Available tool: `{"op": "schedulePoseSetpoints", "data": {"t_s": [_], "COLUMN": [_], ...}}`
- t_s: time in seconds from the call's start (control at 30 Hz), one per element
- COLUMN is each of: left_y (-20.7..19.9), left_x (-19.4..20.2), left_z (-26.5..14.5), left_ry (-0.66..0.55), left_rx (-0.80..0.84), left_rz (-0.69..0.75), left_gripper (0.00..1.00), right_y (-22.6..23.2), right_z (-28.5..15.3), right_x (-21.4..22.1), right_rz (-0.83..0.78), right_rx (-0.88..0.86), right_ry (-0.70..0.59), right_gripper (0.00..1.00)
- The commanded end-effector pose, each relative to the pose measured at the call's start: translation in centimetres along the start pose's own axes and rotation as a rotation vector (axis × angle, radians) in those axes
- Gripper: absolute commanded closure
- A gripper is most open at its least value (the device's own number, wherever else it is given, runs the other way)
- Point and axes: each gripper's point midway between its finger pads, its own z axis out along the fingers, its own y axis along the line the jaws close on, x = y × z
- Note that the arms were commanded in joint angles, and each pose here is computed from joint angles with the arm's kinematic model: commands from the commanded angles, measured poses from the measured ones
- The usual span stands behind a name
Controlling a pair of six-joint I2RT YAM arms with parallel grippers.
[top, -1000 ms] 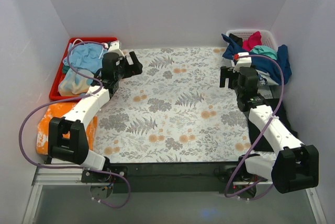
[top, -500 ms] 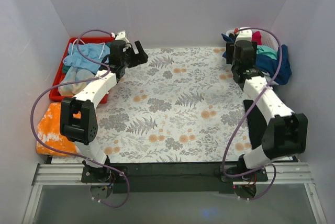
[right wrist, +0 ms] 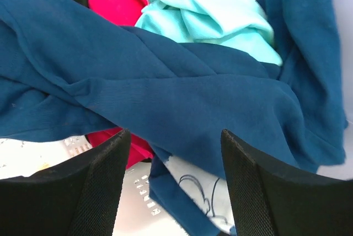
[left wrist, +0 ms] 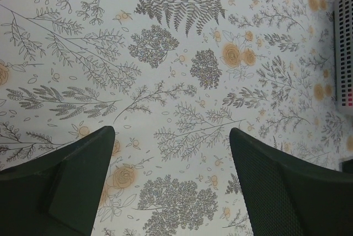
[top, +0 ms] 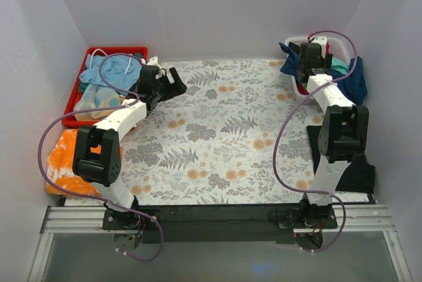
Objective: Fold and stack the t-shirts
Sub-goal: Grab crumpled tshirt from bin with the right arm
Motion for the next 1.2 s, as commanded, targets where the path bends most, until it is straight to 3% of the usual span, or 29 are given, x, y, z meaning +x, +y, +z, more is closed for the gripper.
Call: {"op": "schedulePoseSetpoints", "data": {"t_s": [0.0, 0.3, 0.57, 0.67, 0.7, 0.8, 0.97, 1.17], "left_y": [-1.4, -1.0, -0.4, -0.3, -0.4, -0.3, -0.4, -0.4], "left_x": [-1.0, -0.3, 0.0, 0.3, 0.3, 0.6, 0.7, 0.8], "left_z": [-1.7, -2.0, -2.0, -1.7, -1.6, -1.4, -1.4, -1.5], "left_ry": [-0.046, -0.047, -0.047, -0.037, -0.037, -0.027, -0.021, -0.02], "left_rx": [0.051, 0.055, 0.037, 0.034, 0.037, 0.036, 0.042, 0.044], "left_rz": [-0.006, 0.005, 0.013, 0.011, 0.009, 0.003, -0.004, -0.007], "left_gripper": [0.17, 0.17, 0.17, 0.16, 0.17, 0.17, 0.17, 0.17], "right_y": [-0.5, -0.8, -3.6, -3.8, -3.8, -3.6, -2.4, -0.9], "right_z": [-1.6, 1.2, 3.9, 4.1, 3.9, 3.3, 1.2, -3.5], "right_x": [-3.1, 3.5, 6.6, 7.1, 7.1, 6.8, 5.2, -0.4], "right_rz": [0.05, -0.061, -0.064, -0.056, -0.054, -0.019, 0.024, 0.105], "right_rx": [0.105, 0.296, 0.379, 0.375, 0.369, 0.352, 0.347, 0.322], "right_ry": [-0.08, 0.024, 0.103, 0.118, 0.119, 0.109, 0.056, -0.08], "right_gripper": [0.27, 0.22, 0.24, 0.42, 0.63, 0.98, 0.99, 0.99]}}
